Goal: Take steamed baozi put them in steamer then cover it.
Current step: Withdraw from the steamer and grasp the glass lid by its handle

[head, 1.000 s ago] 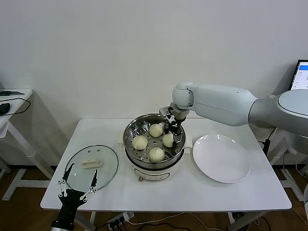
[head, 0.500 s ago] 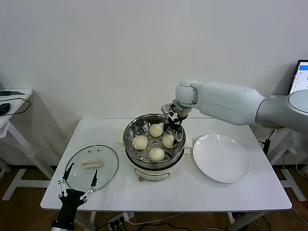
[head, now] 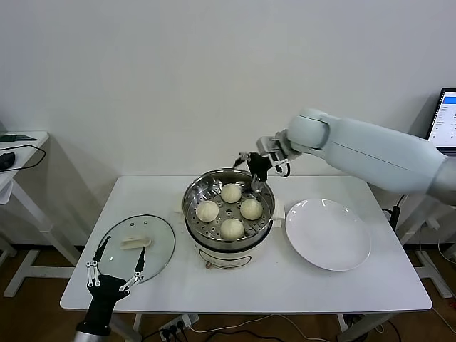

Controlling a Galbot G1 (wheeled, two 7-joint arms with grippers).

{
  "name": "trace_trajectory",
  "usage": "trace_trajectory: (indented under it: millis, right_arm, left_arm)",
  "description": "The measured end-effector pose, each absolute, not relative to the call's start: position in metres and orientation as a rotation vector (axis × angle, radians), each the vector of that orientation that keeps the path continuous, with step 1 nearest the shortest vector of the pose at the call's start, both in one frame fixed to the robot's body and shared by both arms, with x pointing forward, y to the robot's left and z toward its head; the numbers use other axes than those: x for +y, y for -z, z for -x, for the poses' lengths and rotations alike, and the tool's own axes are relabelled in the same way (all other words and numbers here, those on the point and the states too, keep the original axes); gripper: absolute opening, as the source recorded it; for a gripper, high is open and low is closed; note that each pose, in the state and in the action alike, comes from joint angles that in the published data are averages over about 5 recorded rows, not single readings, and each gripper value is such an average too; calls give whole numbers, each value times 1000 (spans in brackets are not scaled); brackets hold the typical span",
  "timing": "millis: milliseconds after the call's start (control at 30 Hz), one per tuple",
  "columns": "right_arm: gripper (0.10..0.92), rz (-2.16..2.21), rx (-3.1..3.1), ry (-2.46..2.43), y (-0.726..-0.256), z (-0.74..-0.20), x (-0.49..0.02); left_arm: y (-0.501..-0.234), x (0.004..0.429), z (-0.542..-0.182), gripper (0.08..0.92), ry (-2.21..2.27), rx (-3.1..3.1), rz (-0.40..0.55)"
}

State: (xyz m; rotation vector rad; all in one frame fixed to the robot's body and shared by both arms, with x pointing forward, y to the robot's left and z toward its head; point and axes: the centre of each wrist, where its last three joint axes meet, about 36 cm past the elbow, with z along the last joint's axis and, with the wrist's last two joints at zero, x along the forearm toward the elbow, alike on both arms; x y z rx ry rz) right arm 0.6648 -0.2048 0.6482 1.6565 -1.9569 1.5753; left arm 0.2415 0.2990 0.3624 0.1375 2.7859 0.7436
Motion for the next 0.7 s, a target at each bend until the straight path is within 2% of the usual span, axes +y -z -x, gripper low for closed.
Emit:
trace_trajectory:
  millis: [300,700]
  right_arm:
    - [823,-1328,-2780,-1344,-596,-641,-254]
    - [823,-639,-3393,-673,-475,-579,-310]
  left_arm:
    - [-373,302,-252,823,-833,2738,-96]
    - [-381,307,-267,823,-939,2703,13]
